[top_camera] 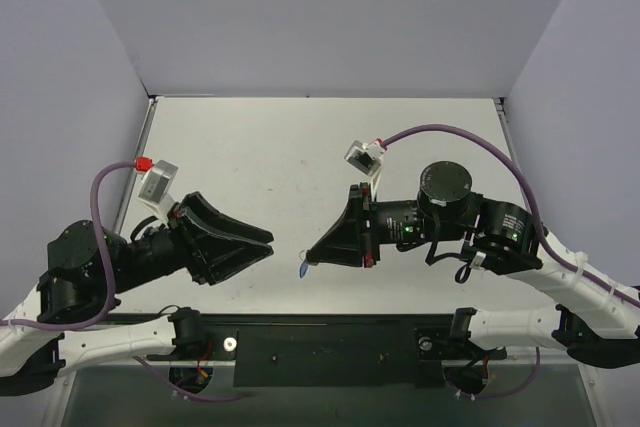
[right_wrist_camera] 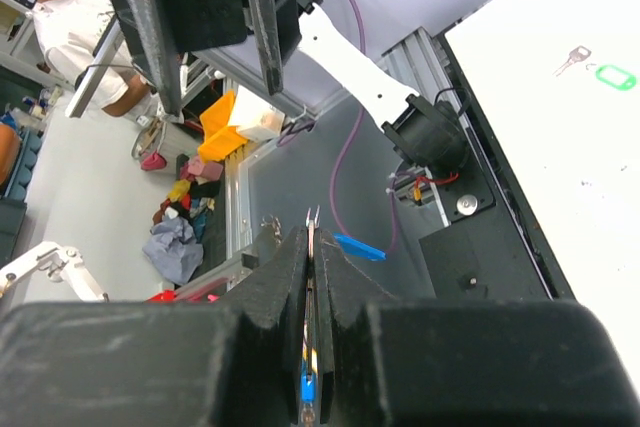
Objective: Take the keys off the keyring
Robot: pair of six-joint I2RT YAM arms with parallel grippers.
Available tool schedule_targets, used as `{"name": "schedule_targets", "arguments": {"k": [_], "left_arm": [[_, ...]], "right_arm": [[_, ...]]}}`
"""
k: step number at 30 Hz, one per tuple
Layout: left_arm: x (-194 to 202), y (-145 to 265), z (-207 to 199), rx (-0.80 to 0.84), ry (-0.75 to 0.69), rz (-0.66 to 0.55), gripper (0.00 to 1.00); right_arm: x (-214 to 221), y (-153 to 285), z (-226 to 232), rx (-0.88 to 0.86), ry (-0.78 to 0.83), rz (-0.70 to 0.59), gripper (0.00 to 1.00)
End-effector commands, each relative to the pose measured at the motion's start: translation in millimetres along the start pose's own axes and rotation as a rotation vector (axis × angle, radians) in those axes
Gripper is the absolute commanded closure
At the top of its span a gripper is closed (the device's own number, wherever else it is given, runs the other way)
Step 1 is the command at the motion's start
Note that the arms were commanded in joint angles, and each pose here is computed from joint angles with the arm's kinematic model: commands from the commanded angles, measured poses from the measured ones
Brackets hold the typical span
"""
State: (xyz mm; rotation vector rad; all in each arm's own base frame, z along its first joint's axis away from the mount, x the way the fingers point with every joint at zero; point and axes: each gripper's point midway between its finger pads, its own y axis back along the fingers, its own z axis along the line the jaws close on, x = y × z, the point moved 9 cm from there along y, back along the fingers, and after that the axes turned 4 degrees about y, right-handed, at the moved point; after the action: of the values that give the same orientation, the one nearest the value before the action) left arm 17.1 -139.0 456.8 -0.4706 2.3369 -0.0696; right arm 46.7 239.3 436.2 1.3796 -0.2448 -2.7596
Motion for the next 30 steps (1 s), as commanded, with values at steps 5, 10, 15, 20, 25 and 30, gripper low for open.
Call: {"name": "schedule_targets", "arguments": {"k": [5,10,15,20,25,30], "left_arm": [[-1,-11,9,0.076,0.114,-0.206,0.54],[0,-11,9,0.120,0.138,-0.233,0.54],[-3,-13,3,0.160,0.140,-0.239,0.54],[-1,-16,3,0.173,0.146,-0.234,0.54],[2,-18,6,0.168,0.158,-0.226,0.54],[2,-20,6,0.171,0.161,-0.225,0.55]], "right_arm": [[-31,9,20,-0.077,0.052,-0.194,1.00],[-35,9,20,-0.076,0.045,-0.240,1.00],[-39,6,21,-0.091,0.041,-0.259,1.00],[-41,4,21,-0.098,0.035,-0.264,1.00],[-43,1,22,-0.110,0.023,-0.267,1.00],[-43,-1,21,-0.113,0.022,-0.265,1.00]]}}
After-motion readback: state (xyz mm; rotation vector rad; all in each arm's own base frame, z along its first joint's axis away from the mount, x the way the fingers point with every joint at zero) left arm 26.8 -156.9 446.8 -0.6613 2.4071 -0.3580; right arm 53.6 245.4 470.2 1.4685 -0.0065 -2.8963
